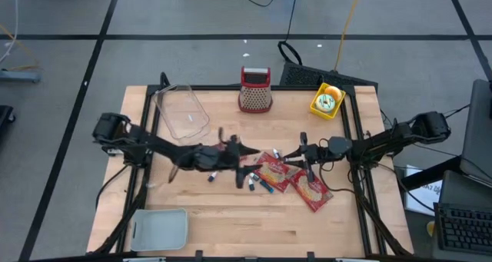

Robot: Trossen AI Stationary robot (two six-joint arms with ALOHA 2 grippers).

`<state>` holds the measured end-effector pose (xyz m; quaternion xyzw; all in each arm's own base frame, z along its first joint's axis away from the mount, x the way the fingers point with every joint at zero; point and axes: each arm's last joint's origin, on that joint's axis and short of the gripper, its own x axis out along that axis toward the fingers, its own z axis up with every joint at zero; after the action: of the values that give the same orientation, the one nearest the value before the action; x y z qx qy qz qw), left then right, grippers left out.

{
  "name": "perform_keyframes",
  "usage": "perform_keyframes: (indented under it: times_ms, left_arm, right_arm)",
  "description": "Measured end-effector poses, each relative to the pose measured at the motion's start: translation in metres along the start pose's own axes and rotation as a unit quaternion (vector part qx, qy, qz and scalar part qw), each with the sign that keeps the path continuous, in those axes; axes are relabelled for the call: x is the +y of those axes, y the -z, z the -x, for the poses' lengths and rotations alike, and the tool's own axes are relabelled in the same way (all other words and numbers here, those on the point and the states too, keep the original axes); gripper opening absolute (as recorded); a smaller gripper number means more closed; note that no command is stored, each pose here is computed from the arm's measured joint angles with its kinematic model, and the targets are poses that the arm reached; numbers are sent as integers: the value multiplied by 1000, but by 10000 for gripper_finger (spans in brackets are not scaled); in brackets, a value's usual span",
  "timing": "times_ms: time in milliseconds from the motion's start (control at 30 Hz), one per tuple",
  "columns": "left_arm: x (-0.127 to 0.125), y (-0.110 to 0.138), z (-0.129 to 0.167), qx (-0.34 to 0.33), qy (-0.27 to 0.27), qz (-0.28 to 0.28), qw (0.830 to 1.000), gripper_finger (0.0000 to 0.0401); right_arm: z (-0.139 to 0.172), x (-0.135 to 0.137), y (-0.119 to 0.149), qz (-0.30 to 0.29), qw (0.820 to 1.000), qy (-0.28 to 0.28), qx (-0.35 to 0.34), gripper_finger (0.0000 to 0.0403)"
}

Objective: Pick & Place Food Item
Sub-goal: Put the brown food coloring bottle into the gray bin

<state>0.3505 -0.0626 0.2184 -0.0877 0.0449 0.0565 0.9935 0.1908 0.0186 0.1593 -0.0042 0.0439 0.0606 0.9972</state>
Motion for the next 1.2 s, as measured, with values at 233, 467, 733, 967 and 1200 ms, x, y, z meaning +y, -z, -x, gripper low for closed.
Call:
perform_keyframes:
  times_ms: [233, 467, 733, 967, 1200]
  left_arm:
    - [-8, -1, -38, 52, -1, -19, 998, 257]
    - [-4, 7, -64, 80, -10, -33, 996, 257]
    - [6, 6, -70, 77, -23, -39, 996, 257]
    - [10, 4, -72, 70, -27, -36, 997, 257]
    - [8, 3, -72, 69, 12, -35, 997, 257]
  right_arm:
    - [0, 3, -1, 3, 1000, -7, -6, 59]
    - [0, 3, -2, 1, 1000, -7, -12, 59]
    - [0, 3, -2, 0, 1000, -8, -11, 59]
    - [0, 3, -2, 2, 1000, -8, -11, 59]
    - [0, 3, -2, 4, 1000, -7, -11, 59]
